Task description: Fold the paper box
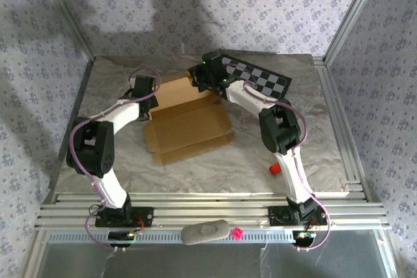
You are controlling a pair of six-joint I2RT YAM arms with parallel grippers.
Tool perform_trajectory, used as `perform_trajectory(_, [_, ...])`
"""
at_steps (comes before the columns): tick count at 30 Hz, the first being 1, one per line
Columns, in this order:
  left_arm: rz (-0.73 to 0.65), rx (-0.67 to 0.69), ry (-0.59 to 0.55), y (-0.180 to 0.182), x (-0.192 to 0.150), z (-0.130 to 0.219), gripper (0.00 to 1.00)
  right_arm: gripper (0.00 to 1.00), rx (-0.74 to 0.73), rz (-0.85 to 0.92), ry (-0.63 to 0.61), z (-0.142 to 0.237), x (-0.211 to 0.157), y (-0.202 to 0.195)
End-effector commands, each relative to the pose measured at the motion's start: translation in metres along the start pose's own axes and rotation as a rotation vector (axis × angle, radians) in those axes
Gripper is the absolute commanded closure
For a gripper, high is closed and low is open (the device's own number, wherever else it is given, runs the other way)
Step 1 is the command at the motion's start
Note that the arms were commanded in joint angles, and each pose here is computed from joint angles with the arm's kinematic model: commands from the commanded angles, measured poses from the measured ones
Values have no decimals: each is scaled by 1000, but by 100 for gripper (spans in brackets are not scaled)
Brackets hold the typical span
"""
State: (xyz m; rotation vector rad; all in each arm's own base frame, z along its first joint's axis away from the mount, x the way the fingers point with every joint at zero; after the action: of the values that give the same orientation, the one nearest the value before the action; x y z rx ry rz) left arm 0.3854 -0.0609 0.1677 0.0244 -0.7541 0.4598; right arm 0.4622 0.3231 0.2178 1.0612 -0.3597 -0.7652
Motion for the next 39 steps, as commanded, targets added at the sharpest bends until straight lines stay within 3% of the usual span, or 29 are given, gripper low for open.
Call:
perform_trajectory(1, [-8,41,55,18,1,8,100,54,-121,60,19,27,-6,-1])
perform_trajectory(3, [4,3,61,18,11,18,100,41,-119,106,2,49,-6,11])
perform_trajectory(6, [27,-54,90,20,25,32,100,30,-105,167,-16,83,-2,27])
perform_trajectory(10, [19,-119,124,18,42,51,100,27,-81,210,-35,126,9,38])
perform_trajectory(12, [2,-158,132,15,48,61,100,29,-74,222,-38,145,15,42])
perform_trajectory(17, [-34,-217,151,13,55,83,100,49,-80,293,-83,193,30,59])
perform_trajectory(19, [-46,-225,152,12,54,93,100,52,-80,345,-93,210,35,69])
perform_trajectory(25, [-112,-252,124,6,45,118,100,71,0,457,-24,233,33,87])
perform_trajectory(35, [-161,-236,97,-5,37,136,100,72,-10,496,0,249,12,95])
perform_trajectory(39, [-169,-214,97,-6,37,137,100,73,-6,532,-56,264,9,103])
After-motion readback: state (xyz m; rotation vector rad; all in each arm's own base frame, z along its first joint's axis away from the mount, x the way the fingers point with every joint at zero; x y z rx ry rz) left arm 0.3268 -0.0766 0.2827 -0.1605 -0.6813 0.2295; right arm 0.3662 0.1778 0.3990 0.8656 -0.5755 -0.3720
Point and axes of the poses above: each hand's point on the last joint's axis, 136 mm out from that joint toward the fingers, its own z axis back along the fingers, its own y axis along the line the jaws close on, x = y × z, the point moved 10 cm from there along z, back along the fingers, and after that the axes turned 6 degrees about z, right-handed, at the moved point
